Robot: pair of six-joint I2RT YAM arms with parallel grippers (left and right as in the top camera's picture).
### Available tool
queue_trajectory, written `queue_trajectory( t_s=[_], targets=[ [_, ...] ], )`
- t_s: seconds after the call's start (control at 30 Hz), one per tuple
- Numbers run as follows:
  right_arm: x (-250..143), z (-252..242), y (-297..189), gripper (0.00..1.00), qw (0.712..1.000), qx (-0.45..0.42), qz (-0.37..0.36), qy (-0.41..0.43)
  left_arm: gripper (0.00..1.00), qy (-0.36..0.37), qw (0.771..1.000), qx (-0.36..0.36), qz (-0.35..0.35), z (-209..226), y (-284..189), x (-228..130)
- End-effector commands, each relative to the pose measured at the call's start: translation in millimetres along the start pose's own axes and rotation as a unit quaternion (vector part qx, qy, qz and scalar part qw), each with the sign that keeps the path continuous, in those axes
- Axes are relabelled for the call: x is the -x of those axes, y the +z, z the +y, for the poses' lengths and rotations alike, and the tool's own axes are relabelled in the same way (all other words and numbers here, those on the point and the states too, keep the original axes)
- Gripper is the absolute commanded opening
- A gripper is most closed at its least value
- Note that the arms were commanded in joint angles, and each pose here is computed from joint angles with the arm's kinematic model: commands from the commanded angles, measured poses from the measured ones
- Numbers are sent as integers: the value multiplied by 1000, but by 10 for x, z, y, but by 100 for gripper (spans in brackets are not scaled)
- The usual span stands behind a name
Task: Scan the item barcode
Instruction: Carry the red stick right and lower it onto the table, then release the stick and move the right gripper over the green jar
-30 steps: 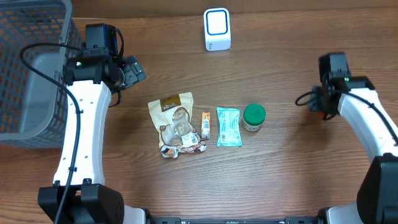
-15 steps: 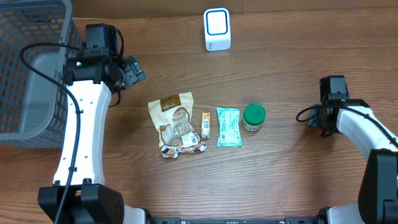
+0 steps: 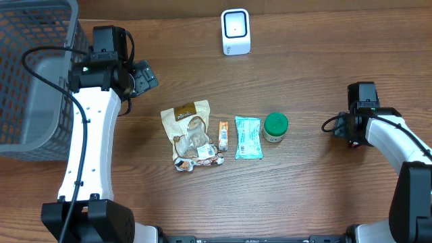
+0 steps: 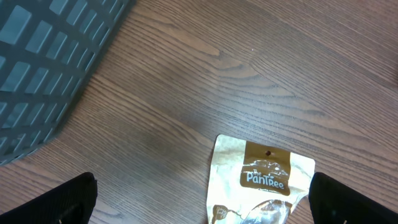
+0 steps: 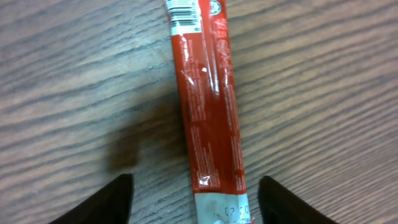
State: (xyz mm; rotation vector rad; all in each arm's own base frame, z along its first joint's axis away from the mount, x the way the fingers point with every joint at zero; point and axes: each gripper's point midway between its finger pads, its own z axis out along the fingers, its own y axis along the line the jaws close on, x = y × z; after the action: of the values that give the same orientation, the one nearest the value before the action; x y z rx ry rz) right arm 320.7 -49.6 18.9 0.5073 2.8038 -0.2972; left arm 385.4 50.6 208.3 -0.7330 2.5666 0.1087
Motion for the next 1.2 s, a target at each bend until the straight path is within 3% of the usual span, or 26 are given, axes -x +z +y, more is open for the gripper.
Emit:
queue_trajectory(
  t_s=[0.0,0.17,0.3,0.53,0.83,1.17],
  targets=[
    [-8,59,-23,73,1000,24,2,7,100,0,1000,1,-13,17,-77,45],
    [37,90,-61,69,999,31,-2,7,100,0,1000,1,-13,17,-77,45],
    [254,127,-357,69,999,43,-6,6,100,0,1000,1,-13,17,-77,45],
    [556,647,-1163,70,984,175,3,-16,99,0,1000,1,-13,16,-76,46],
    [298,1280,-1312,71,970,237,31,-36,100,0,1000,1,-13,17,-77,45],
    [86,1810,-1494,78,973,205,-30,-99,100,0,1000,1,-13,16,-77,45]
  ],
)
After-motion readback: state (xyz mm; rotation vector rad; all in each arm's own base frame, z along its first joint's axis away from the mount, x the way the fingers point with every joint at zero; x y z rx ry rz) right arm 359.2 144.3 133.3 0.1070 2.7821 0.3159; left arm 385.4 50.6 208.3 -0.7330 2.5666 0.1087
